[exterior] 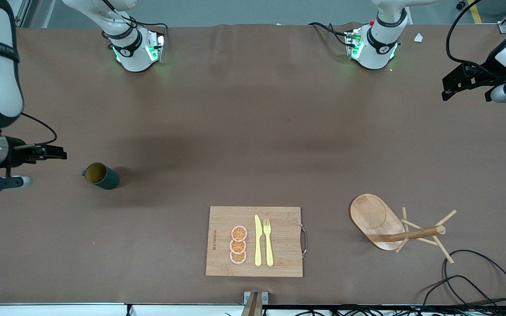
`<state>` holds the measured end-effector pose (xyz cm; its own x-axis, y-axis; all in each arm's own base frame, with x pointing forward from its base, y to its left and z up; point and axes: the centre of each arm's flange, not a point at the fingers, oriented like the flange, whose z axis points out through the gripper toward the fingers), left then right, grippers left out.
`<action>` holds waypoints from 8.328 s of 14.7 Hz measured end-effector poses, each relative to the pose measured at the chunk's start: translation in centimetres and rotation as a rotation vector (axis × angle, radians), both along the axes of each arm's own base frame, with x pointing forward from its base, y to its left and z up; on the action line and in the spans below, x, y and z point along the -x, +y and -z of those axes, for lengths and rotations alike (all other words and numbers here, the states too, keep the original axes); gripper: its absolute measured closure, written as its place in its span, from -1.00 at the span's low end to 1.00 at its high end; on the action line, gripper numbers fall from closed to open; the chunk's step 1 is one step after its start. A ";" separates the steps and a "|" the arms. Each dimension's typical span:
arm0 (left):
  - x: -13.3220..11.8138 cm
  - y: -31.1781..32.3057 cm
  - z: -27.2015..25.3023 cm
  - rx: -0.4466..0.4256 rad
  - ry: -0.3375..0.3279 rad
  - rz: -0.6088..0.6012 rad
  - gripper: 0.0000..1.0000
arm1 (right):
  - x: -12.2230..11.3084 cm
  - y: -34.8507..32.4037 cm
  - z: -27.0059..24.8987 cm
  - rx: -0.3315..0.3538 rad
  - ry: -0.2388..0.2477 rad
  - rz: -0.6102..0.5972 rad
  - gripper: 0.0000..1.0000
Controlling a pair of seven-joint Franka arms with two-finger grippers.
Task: Pass cup and hang on rack
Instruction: 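Move the right gripper down toward the teal mug, then close the right gripper on the teal mug's rim, then lift the mug and carry it toward the table's middle with the right gripper, then set the mug down and open the right gripper while the left gripper approaches, then lower the left gripper onto the mug handle while the right gripper withdraws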
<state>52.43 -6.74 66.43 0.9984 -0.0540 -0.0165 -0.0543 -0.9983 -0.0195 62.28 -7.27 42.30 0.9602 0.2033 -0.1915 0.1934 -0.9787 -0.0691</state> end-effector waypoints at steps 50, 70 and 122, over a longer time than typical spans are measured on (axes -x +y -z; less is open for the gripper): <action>0.1 0.0 0.1 -0.001 0.006 0.001 -1.00 | 12.2 57.0 15.9 0.061 -0.122 0.355 0.92; 0.2 -1.1 0.1 -0.002 0.006 -0.019 -1.00 | 11.7 57.3 11.9 0.063 -0.122 0.309 -0.96; 19.1 -56.4 49.8 -0.253 -0.713 -0.750 0.07 | 4.7 2.1 -16.7 0.073 0.005 0.216 -1.00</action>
